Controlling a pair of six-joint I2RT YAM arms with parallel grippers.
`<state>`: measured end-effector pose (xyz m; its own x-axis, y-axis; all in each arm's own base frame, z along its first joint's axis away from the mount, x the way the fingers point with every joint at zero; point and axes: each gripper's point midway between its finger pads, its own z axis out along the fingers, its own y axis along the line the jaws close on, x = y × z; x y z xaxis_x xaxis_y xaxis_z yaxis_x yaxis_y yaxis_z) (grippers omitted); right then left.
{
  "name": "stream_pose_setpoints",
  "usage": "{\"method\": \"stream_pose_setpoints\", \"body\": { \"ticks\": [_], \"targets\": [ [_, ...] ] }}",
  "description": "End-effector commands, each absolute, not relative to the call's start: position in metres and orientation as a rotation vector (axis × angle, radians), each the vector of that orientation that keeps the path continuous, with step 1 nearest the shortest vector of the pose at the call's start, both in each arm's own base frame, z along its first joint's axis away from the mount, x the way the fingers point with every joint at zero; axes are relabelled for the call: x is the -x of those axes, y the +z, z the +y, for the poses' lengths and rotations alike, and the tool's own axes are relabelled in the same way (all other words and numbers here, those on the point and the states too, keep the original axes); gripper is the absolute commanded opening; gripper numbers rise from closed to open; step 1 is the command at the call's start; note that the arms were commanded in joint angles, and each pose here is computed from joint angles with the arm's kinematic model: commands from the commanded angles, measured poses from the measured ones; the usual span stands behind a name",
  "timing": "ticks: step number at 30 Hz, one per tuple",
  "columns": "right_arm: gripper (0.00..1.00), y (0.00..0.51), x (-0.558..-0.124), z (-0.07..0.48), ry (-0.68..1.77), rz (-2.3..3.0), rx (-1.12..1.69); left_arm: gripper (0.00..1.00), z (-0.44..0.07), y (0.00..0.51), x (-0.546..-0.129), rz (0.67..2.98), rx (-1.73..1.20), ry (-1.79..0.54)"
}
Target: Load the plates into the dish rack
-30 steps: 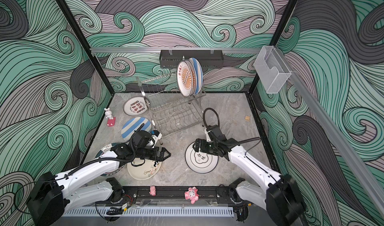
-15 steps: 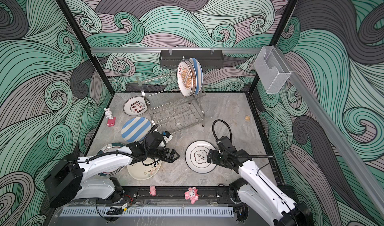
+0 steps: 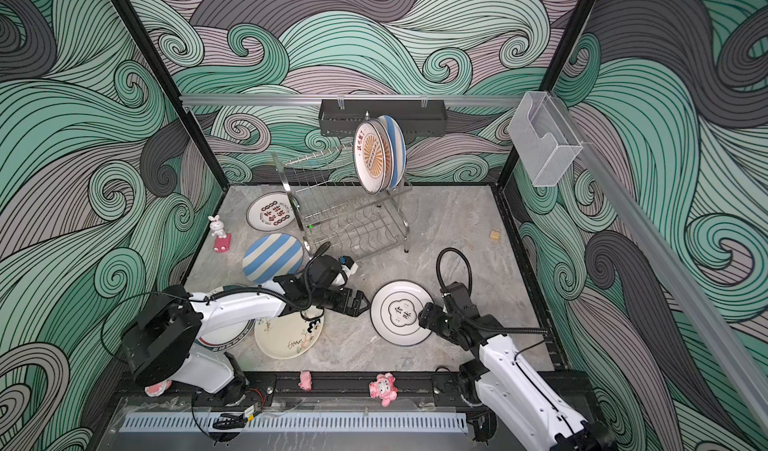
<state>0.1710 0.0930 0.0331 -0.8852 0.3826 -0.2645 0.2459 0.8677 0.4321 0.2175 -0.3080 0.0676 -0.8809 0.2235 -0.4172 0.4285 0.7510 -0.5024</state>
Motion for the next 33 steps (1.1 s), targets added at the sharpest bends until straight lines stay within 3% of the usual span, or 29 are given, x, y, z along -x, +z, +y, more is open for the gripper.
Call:
{"method": "stream_pose_setpoints", "body": {
  "ticks": [1, 9, 14, 20, 29, 33],
  "targets": [
    [0.80, 0.032, -0.175, 0.099, 0.642, 2.673, -0.497, 0.99, -0.320, 0.075, -0.221, 2.595, -0.544, -0.896],
    [0.74, 0.017, -0.172, 0.100, 0.718, 2.658, -0.582, 0.98, -0.329, 0.072, -0.228, 2.595, -0.553, -0.899],
    [0.47, 0.013, -0.170, 0.099, 0.733, 2.641, -0.614, 0.99, -0.340, 0.067, -0.228, 2.609, -0.581, -0.931],
    [0.28, 0.011, -0.170, 0.098, 0.744, 2.636, -0.618, 0.97, -0.348, 0.060, -0.227, 2.630, -0.615, -0.947],
    [0.05, 0.035, -0.186, 0.113, 0.897, 2.510, -0.535, 0.95, -0.366, 0.064, -0.221, 2.635, -0.653, -1.035],
    [0.03, 0.046, -0.189, 0.116, 0.934, 2.466, -0.509, 0.95, -0.376, 0.066, -0.215, 2.628, -0.683, -1.063]
  ]
}}
